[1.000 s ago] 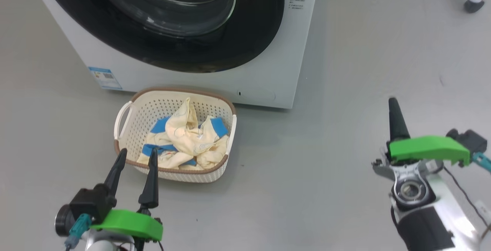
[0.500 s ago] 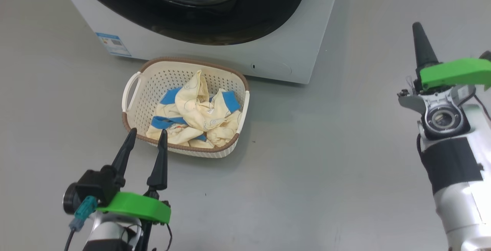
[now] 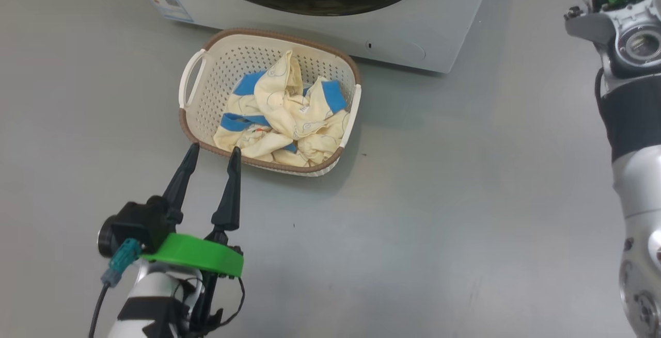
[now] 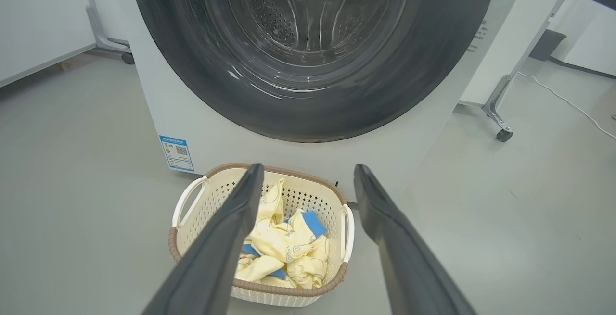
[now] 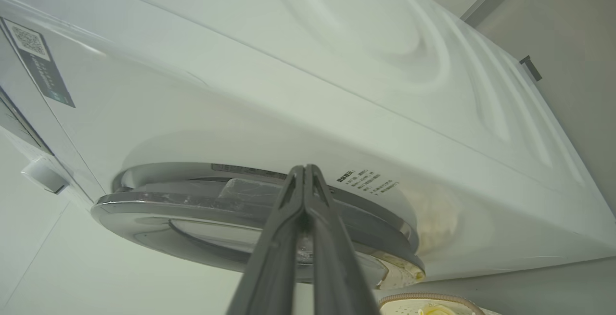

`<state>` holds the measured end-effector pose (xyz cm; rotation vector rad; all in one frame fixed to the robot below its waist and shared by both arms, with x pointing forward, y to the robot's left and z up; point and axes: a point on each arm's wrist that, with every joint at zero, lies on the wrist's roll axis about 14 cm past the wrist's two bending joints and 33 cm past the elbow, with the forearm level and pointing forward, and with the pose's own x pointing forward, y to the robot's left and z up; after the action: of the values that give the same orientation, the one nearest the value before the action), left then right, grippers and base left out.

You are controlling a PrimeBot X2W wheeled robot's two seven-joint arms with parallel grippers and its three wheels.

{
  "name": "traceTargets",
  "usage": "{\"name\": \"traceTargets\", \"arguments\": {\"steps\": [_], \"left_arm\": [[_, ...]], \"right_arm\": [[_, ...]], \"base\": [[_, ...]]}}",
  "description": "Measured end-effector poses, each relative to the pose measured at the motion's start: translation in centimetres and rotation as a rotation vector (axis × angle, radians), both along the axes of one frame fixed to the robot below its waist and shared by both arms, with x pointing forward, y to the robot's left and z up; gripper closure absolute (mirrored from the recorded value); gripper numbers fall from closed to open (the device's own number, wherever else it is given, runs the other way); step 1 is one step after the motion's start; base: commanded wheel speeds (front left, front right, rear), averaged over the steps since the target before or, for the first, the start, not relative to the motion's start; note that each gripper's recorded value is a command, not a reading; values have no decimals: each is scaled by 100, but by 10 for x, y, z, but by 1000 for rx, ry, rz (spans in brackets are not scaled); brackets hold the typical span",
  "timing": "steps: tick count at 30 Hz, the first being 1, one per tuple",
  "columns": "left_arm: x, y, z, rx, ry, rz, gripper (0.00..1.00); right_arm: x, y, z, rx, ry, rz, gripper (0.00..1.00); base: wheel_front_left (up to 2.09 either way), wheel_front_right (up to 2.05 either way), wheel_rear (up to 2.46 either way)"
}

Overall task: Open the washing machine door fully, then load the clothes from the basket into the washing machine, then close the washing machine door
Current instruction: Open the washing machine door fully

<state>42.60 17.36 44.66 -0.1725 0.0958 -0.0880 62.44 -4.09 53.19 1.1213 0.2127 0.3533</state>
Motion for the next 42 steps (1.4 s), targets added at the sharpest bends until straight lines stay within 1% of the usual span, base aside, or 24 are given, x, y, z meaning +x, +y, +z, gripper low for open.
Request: {"name": "traceTargets", "arguments": {"steps": [10, 19, 27, 36, 42], "left_arm": [[6, 8, -9, -3, 23, 22, 0], [8, 9, -15, 2, 40, 24, 0], [10, 13, -17, 9, 46, 35, 0], [10, 15, -22, 6, 59, 45, 0], [11, 17, -21, 11, 58, 46, 0]], "right_arm": [[22, 44, -7, -26, 41, 146, 100], [38, 65, 2, -19, 34, 197, 100], [43, 85, -3, -15, 61, 254, 100], [50, 101, -8, -19, 86, 287, 100], [53, 107, -10, 1, 104, 303, 100]], "base": [[0, 0, 0], [0, 0, 0], [0, 0, 0], [0, 0, 0], [0, 0, 0]]}}
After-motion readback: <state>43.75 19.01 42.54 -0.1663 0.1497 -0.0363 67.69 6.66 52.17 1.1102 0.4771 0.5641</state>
